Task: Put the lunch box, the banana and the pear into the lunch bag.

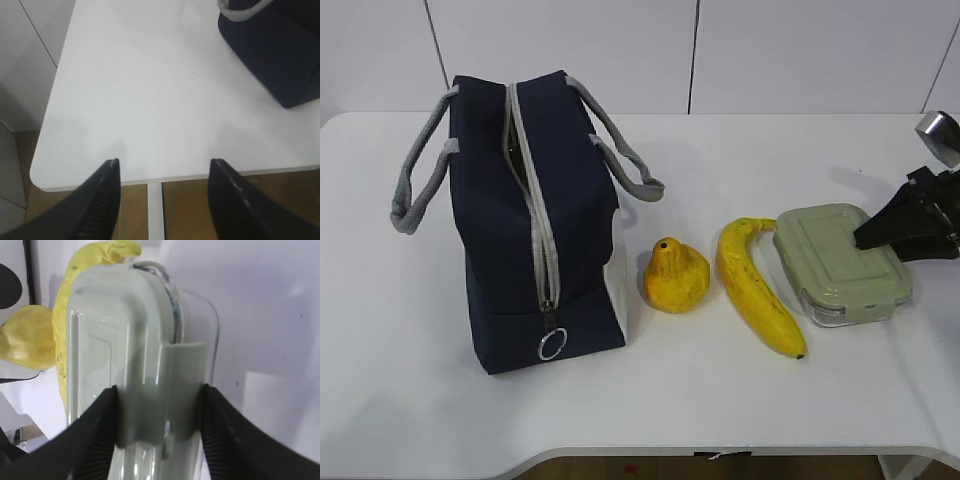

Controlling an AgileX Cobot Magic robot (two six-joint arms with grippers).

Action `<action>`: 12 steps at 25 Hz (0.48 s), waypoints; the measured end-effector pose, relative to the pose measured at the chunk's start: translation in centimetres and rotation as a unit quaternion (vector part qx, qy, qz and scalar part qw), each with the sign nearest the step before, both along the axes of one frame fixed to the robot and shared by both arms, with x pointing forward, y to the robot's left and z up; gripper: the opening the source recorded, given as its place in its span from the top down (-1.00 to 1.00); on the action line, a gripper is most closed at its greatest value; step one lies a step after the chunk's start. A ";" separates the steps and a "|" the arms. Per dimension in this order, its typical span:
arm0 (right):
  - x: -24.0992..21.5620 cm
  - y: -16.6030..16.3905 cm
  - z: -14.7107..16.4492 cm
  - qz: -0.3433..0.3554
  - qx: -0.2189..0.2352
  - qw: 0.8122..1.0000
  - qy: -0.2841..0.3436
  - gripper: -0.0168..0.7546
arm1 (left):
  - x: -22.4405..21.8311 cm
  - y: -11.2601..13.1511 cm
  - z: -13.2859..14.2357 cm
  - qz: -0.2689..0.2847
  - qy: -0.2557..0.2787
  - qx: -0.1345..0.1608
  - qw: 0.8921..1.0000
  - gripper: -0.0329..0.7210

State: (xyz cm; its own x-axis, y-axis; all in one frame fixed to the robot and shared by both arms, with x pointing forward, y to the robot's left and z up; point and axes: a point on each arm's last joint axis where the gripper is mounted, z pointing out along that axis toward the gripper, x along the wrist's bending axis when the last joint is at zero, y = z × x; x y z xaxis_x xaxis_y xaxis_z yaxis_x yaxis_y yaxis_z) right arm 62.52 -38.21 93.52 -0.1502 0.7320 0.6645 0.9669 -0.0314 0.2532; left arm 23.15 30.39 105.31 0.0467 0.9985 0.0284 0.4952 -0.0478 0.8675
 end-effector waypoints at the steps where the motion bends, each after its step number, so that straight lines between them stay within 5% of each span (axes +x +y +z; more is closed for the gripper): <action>1: 0.0 0.0 0.0 -0.003 0.000 1.000 0.004 -0.04 | 0.0 0.0 0.0 0.000 0.000 0.000 1.000 -0.23; 12: -0.1 0.0 0.9 -0.014 -0.012 1.000 0.002 -0.03 | 0.0 0.0 0.0 0.000 0.000 0.000 1.000 -0.23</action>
